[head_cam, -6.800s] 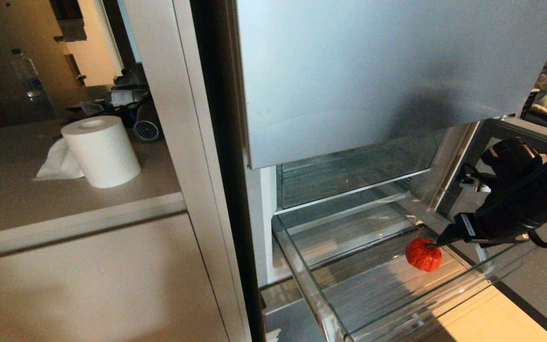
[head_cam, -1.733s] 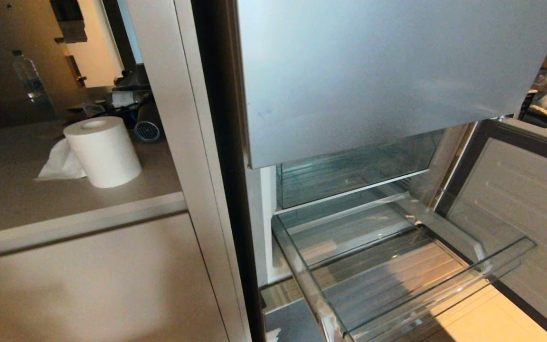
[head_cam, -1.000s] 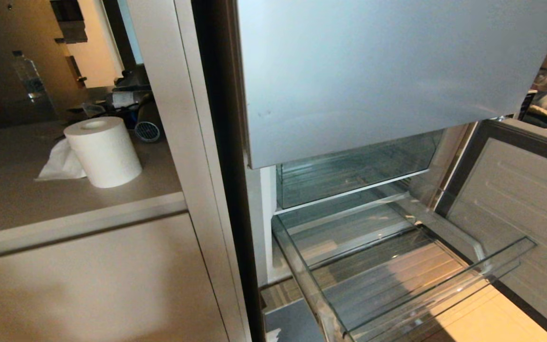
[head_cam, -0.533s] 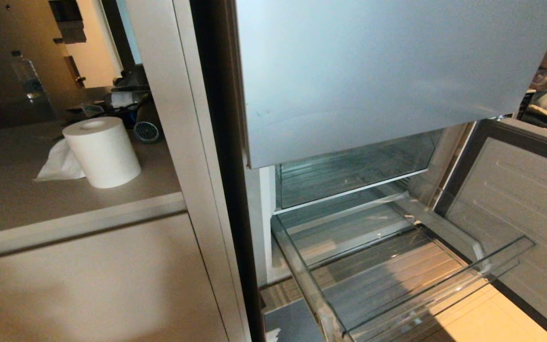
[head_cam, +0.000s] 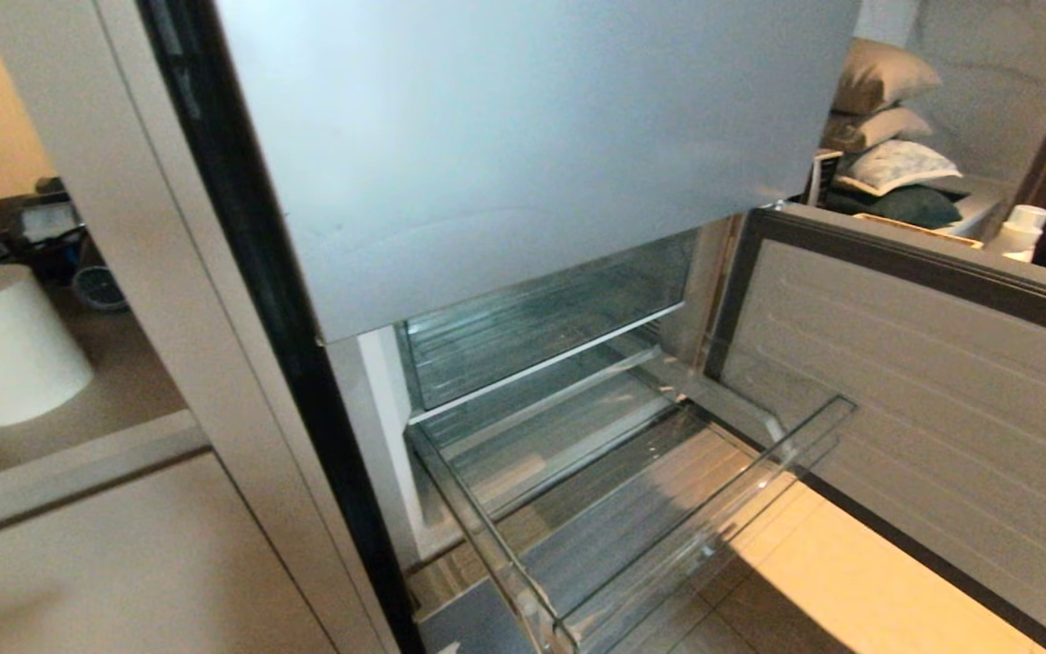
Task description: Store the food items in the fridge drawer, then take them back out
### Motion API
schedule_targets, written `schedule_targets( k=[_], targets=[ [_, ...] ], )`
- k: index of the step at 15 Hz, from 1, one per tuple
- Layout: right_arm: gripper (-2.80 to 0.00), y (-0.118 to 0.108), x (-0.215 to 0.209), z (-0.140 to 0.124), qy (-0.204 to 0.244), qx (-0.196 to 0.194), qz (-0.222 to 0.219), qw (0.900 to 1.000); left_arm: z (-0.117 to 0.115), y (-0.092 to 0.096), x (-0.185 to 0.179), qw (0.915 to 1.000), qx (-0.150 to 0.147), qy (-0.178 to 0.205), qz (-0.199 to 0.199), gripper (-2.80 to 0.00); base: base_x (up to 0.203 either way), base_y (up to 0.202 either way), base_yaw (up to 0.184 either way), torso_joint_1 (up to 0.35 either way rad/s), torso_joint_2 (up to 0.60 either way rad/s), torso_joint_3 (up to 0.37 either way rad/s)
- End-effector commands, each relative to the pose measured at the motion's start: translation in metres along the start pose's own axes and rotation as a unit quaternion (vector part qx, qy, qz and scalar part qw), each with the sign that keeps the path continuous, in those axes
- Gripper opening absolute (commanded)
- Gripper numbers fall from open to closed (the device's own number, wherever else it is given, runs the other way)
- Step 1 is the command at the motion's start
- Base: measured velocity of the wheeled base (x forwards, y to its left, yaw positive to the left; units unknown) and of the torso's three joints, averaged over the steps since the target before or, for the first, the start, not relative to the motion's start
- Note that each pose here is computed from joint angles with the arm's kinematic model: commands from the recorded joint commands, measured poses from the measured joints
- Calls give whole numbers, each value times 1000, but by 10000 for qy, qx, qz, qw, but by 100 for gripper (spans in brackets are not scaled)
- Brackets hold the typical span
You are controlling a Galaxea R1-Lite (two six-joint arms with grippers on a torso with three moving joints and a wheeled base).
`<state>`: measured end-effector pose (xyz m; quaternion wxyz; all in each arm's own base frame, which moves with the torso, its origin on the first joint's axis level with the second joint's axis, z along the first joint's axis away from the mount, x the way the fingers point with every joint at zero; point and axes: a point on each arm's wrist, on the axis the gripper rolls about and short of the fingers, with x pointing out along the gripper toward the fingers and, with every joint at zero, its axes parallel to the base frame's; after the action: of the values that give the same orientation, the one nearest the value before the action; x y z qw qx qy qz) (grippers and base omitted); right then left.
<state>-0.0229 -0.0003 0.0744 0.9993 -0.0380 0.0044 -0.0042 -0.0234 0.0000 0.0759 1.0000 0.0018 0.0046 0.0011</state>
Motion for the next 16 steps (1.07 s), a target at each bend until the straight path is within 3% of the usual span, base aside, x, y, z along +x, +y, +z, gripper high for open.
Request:
schedule_targets(
  k=[1,8,12,14,16],
  targets=[
    [-280,0,0,0,11,-4,6,10000,0,0,0,10000,5,0,5,-280,0,9,-179,-2,2,2],
    [-280,0,0,0,-4,26,4,10000,0,0,0,10000,5,0,5,-280,0,7,-171,4,2,0],
    [-280,0,0,0,-4,77,-9,10000,0,0,0,10000,-1,0,5,-280,0,2,-44,2,0,3],
    [-280,-1,-1,11,-125,176,-118,9997,0,0,0,10000,-3,0,5,-280,0,0,0,0,0,0],
    [-280,-5,0,39,-131,397,-582,9974,0,0,0,10000,2,0,5,-280,0,0,0,0,0,0]
  ],
)
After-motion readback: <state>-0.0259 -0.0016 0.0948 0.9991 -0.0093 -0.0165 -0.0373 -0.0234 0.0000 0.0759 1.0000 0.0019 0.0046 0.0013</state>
